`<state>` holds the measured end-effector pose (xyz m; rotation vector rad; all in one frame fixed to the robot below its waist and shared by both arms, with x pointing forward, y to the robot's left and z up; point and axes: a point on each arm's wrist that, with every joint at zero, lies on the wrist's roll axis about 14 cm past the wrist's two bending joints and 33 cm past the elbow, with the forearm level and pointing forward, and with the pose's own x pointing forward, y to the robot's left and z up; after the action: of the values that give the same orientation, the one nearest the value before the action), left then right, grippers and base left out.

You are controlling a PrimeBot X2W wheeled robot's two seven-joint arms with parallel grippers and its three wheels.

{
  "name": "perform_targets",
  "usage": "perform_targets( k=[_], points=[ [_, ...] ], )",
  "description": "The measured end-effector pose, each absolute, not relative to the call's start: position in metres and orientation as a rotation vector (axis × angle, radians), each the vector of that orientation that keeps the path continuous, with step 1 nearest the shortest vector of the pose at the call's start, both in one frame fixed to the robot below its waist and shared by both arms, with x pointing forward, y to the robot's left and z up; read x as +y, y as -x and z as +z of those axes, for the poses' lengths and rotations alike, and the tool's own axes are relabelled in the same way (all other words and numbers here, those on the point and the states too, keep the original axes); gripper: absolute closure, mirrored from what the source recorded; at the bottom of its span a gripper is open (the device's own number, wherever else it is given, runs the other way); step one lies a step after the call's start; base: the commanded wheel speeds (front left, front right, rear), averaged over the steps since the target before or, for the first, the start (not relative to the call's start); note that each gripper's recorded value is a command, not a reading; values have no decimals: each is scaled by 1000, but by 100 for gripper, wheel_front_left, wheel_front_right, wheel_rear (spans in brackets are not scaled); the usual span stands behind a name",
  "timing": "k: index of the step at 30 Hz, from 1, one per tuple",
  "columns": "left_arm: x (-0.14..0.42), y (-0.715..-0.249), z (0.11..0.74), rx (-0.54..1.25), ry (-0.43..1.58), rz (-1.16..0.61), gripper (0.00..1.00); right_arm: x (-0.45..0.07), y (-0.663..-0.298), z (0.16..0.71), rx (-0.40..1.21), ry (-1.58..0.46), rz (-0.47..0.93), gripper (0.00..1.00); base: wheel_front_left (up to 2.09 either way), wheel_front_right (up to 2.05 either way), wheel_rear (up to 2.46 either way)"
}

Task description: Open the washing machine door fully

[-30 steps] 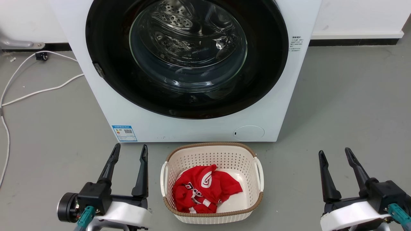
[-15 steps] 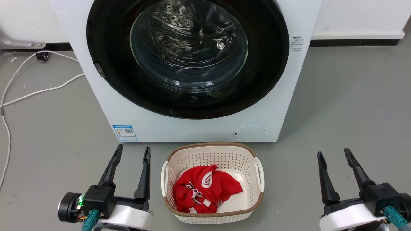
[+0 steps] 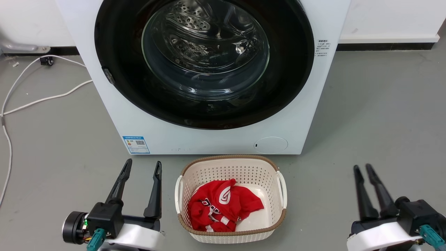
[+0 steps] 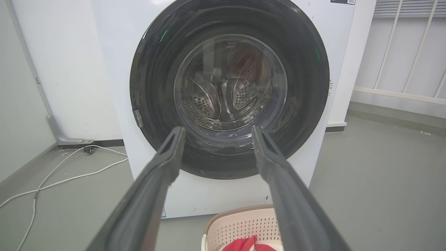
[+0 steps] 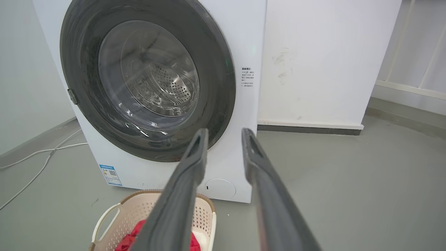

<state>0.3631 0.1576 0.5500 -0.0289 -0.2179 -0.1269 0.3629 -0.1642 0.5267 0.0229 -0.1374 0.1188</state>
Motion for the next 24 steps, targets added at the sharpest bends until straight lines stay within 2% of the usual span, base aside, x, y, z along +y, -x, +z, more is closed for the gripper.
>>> perform_targets(
  k=[6, 12, 24],
  points=[
    [158, -363, 550, -217, 31, -125, 0, -164, -363, 526, -137, -74, 115, 100, 0, 0, 0],
    [160, -363, 550, -217, 33, -122, 0, -168, -362, 525, -141, -211, 91, 100, 0, 0, 0],
    [161, -363, 549, -214, 41, -118, 0, -190, -370, 525, -193, -1198, -65, 100, 0, 0, 0]
  ],
)
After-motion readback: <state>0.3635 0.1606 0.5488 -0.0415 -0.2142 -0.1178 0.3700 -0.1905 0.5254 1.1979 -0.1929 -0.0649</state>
